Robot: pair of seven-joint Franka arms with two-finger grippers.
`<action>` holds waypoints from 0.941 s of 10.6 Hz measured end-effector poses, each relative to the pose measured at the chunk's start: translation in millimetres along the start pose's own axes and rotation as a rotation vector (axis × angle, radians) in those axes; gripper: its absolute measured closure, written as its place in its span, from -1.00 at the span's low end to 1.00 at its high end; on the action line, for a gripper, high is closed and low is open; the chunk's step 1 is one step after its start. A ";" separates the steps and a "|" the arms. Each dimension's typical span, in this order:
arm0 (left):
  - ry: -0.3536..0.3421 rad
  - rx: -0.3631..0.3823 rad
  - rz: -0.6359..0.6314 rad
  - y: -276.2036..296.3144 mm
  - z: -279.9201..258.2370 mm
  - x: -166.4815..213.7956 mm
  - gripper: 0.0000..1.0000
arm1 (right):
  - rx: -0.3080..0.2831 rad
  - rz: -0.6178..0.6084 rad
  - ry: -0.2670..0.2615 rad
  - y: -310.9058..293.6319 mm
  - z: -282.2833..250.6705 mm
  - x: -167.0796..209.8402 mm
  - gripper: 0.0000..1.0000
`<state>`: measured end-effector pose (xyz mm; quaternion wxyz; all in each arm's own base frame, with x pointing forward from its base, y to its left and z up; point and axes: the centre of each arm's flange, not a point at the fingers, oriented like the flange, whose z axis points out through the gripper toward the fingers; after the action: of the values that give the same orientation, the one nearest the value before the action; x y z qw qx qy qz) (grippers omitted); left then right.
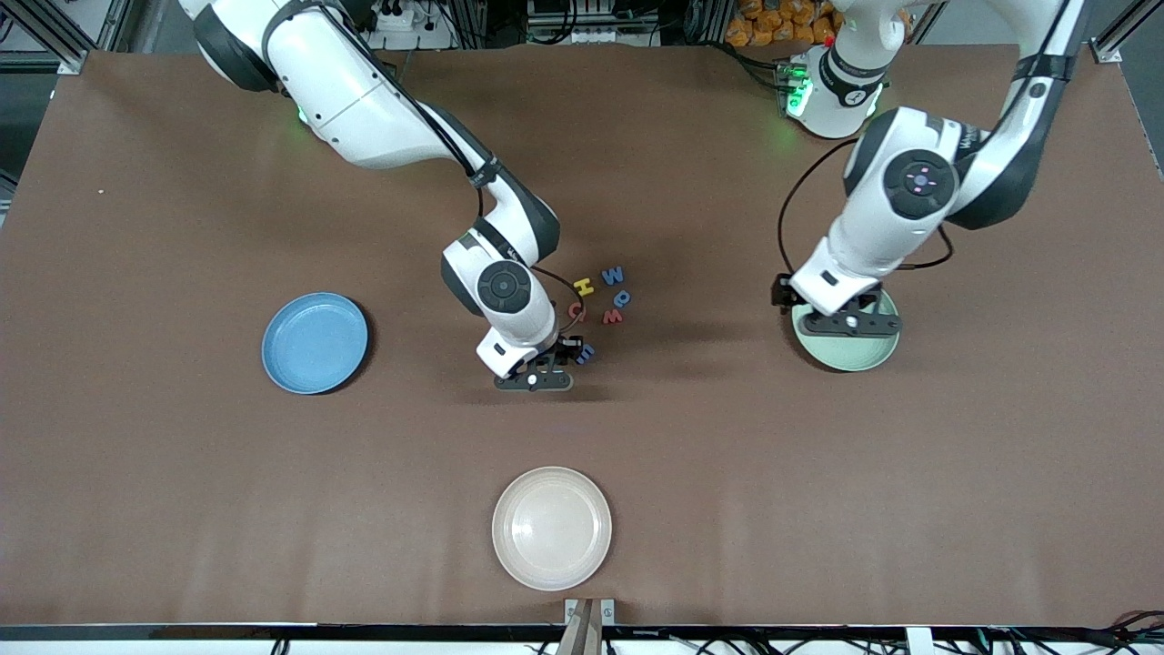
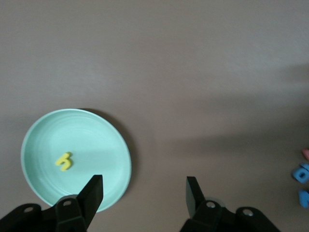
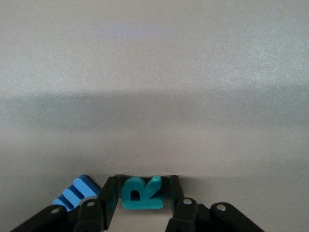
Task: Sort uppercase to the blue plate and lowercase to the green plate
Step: 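Release the teal R on the blue plate while the left gripper returns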
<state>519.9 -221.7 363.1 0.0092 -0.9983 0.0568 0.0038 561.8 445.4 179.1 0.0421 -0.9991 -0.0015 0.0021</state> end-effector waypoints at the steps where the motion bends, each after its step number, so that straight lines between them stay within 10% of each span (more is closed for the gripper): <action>1: -0.009 -0.009 0.042 22.0 4.8 -6.9 -0.56 | -0.011 -0.016 0.006 -1.4 0.2 -1.3 0.01; 10: 0.066 -0.035 0.401 122.0 86.0 -28.5 -0.51 | -0.089 -0.004 0.005 43.8 -72.5 38.5 0.24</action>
<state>477.2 -338.1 275.1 -0.0111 -0.9667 0.2545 -0.0263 600.7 395.8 247.5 -0.0025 -1.0000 -0.0036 -0.0005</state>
